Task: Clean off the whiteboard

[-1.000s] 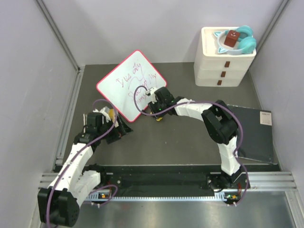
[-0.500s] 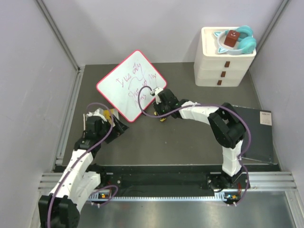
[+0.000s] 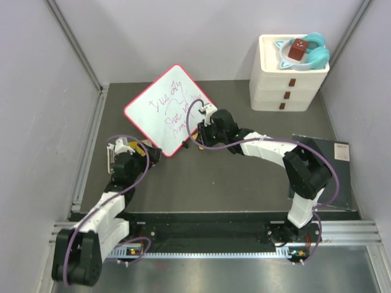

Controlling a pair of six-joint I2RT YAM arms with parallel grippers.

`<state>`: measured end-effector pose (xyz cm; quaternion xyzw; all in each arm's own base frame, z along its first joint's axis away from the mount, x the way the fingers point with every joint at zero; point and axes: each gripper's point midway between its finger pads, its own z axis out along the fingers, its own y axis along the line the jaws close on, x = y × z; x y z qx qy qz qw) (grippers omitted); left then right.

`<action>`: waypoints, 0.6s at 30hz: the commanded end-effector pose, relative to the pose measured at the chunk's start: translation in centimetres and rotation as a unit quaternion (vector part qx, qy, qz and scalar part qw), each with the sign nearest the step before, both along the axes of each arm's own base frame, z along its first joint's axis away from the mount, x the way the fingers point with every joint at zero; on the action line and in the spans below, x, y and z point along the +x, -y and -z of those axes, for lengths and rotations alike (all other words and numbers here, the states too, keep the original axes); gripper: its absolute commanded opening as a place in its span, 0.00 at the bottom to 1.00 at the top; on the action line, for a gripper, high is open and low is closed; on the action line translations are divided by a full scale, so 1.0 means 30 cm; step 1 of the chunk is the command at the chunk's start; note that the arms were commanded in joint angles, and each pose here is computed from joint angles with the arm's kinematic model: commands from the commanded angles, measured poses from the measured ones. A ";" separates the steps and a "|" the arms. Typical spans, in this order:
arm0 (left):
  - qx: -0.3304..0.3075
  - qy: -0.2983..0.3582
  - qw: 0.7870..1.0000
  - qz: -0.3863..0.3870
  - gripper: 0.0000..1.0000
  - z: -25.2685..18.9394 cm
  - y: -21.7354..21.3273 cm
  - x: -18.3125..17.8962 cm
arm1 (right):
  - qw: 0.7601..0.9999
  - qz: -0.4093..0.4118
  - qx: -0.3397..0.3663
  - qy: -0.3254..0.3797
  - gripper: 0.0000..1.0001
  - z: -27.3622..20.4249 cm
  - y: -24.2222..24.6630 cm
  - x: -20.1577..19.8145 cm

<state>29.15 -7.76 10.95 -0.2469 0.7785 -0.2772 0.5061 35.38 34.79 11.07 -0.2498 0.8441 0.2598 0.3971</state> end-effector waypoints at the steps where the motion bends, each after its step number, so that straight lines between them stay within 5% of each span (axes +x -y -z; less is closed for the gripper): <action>1: 0.017 0.106 0.994 0.016 0.91 -0.152 0.020 0.144 | 0.996 -0.007 0.091 0.026 0.02 -0.148 -0.049 0.029; 8: 0.028 0.115 0.992 0.053 0.88 -0.144 0.065 0.242 | 0.993 -0.002 0.111 0.034 0.01 -0.187 -0.047 0.080; 18: 0.013 0.096 0.991 0.095 0.69 -0.040 0.122 0.294 | 0.990 0.028 0.134 0.029 0.00 -0.198 -0.023 0.184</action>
